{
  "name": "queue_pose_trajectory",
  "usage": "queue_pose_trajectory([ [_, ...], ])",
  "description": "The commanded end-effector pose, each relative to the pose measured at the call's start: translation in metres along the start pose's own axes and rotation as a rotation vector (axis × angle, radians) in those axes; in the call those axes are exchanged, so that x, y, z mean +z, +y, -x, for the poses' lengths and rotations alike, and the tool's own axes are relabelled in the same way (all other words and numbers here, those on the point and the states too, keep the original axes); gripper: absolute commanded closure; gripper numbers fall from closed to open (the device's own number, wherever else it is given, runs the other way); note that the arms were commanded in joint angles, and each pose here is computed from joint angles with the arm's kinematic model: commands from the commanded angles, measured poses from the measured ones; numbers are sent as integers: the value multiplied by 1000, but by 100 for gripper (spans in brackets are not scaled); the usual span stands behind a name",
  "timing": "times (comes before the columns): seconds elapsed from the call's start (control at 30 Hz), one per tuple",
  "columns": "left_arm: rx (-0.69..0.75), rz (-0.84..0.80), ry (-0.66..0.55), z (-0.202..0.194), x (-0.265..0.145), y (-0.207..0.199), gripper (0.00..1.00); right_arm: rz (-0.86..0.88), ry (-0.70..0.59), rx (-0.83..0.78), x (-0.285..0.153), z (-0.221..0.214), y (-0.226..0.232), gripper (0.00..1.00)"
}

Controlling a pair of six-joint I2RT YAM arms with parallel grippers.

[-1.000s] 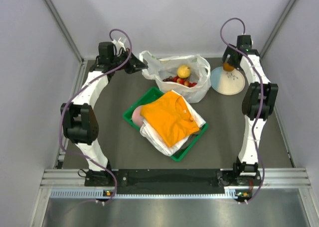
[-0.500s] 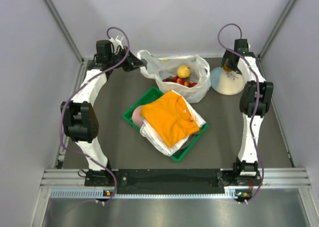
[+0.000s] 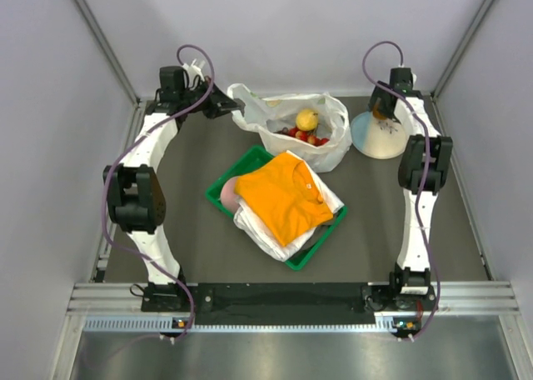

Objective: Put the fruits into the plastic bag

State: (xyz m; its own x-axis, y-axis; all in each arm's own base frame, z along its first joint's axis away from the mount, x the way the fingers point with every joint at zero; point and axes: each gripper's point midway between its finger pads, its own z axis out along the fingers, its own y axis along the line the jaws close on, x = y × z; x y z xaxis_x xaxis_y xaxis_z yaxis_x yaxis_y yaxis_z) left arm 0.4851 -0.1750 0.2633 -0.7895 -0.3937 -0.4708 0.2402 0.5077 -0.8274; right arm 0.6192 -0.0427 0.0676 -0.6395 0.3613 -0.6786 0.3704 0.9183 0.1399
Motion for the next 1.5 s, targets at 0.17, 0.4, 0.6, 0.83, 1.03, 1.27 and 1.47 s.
queue_pose_trajectory([
  [0.17,33,-22,-23,17,0,-3,100,-6,-81,55,20,21,-2,5],
  [0.4,23,-15,-28,21,1,0,100,4,-101,66,24,25,-2,12],
  [0.6,24,-13,-31,21,1,0,100,18,-109,80,25,28,-1,37],
  [0.83,24,-13,-39,23,0,-2,100,60,-175,81,-3,49,6,55],
  [1.03,32,-26,-48,25,-2,-7,100,77,-264,73,-47,84,8,84],
  [1.27,48,-39,-61,24,-7,-16,100,170,-339,80,-101,114,23,88],
  [1.47,53,-56,-57,19,-11,-22,100,312,-291,145,-135,102,49,95],
])
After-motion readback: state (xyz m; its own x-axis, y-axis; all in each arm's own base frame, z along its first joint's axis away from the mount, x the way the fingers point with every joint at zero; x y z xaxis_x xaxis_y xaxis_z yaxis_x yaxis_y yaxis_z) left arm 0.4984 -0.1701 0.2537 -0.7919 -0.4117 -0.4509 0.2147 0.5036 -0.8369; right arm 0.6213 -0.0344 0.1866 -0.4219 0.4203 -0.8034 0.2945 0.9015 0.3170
